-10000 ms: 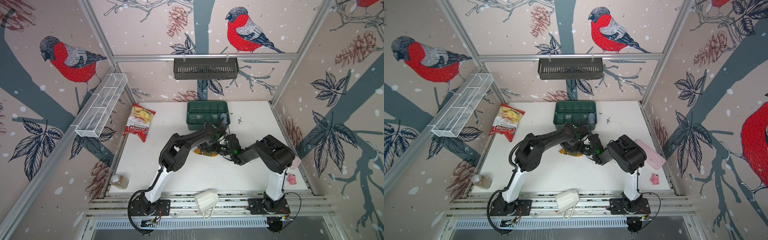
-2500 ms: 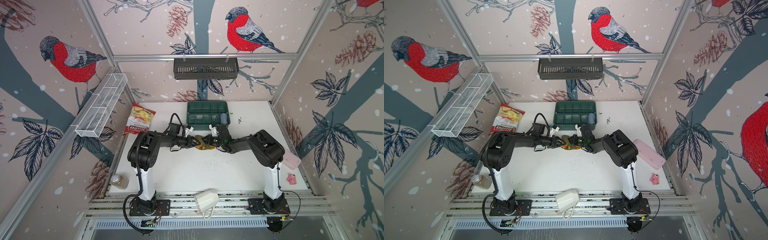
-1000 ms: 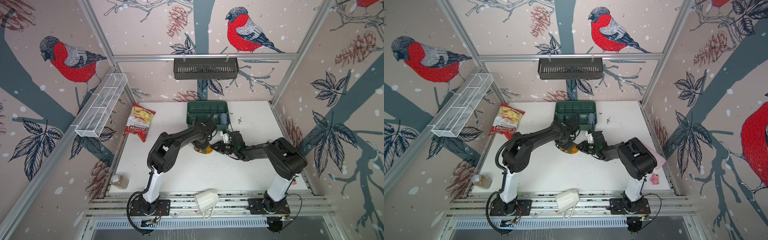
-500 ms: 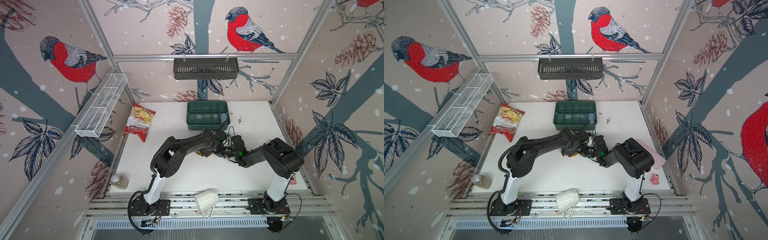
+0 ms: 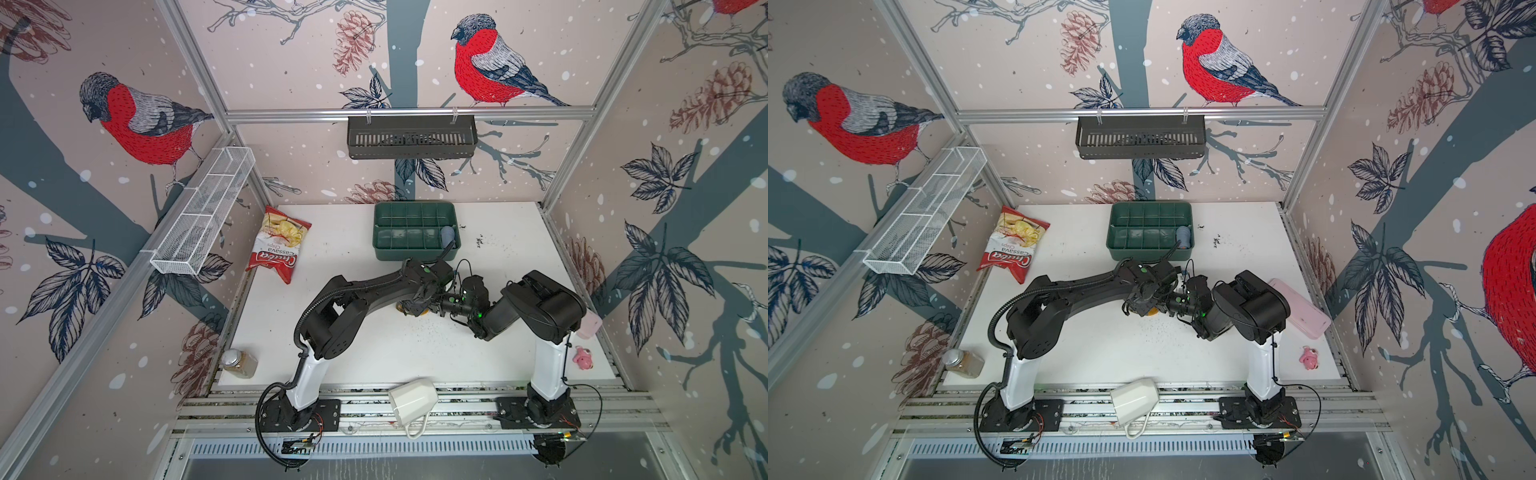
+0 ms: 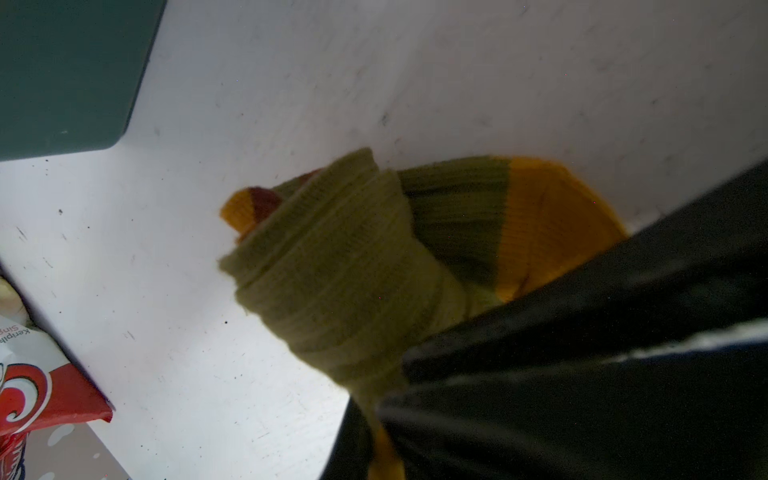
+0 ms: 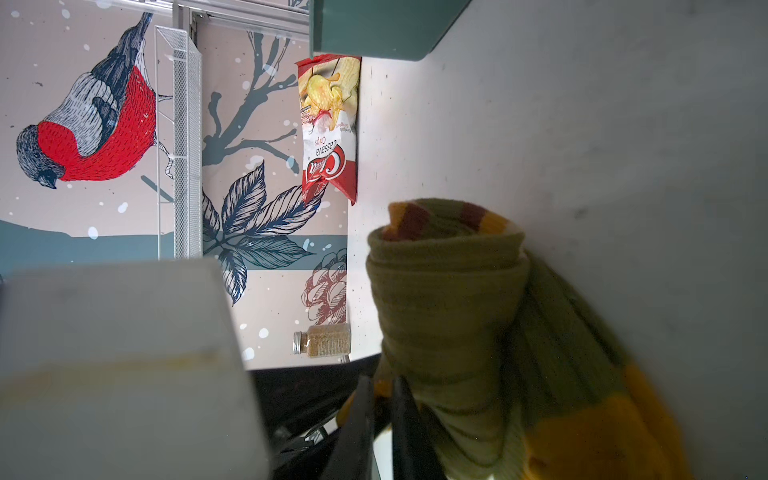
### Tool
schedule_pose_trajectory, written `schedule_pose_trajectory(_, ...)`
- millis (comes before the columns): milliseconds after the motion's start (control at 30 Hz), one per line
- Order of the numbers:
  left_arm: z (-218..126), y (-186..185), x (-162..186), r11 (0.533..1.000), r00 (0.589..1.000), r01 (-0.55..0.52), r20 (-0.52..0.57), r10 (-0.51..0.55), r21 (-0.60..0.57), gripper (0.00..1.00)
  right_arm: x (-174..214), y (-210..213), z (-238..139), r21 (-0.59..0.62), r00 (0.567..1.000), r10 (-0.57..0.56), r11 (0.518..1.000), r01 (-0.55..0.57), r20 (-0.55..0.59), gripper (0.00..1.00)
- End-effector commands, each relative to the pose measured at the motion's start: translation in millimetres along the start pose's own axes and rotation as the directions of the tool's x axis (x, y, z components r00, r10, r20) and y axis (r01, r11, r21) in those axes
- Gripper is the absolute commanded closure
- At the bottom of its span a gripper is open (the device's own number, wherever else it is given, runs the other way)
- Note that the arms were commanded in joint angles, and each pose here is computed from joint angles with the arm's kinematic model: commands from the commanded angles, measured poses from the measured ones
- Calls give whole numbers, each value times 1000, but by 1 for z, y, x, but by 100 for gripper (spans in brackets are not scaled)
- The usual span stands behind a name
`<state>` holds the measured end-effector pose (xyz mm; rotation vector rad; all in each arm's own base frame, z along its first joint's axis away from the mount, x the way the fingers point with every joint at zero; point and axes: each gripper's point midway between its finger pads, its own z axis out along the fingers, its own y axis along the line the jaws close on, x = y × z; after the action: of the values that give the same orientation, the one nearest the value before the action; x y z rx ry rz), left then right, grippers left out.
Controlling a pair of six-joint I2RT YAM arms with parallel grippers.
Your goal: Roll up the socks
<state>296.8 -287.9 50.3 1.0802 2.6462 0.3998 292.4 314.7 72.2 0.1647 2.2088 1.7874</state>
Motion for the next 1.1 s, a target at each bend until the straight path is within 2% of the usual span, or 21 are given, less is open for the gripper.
schedule_pose_trajectory(0, -2, -7, -4, 999, 1000, 0, 15, -1, 40, 100, 0, -5, 3, 30, 1000, -17, 999, 17, 1, 88)
schedule_pose_trajectory(200, -4, -12, -7, 997, 1000, -8, 28, 6, 74, 100, 1, -43, 5, 234, 998, -54, 971, 58, -25, 91)
schedule_pose_trajectory(333, -5, -14, -7, 996, 999, -16, 30, 13, 91, 100, 0, -56, 6, 300, 997, -71, 951, 78, -35, 91)
schedule_pose_trajectory(567, -12, -16, -10, 993, 998, -25, 60, 18, 117, 99, 2, -69, 5, 343, 996, -71, 936, 83, -47, 92)
schedule_pose_trajectory(700, -18, -22, -12, 984, 995, -21, 95, 4, 178, 80, 2, -72, 7, 358, 996, -76, 929, 91, -56, 92)
schedule_pose_trajectory(767, -21, -22, -13, 978, 994, -15, 108, -8, 208, 77, 2, -72, 7, 364, 995, -81, 927, 95, -55, 92)
schedule_pose_trajectory(900, -19, -17, -10, 976, 994, -6, 104, -17, 218, 78, 2, -72, 3, 371, 995, -85, 924, 97, -49, 92)
schedule_pose_trajectory(1067, -8, -9, -3, 987, 998, -7, 61, -3, 158, 84, 1, -65, -2, 359, 995, -91, 928, 101, -43, 91)
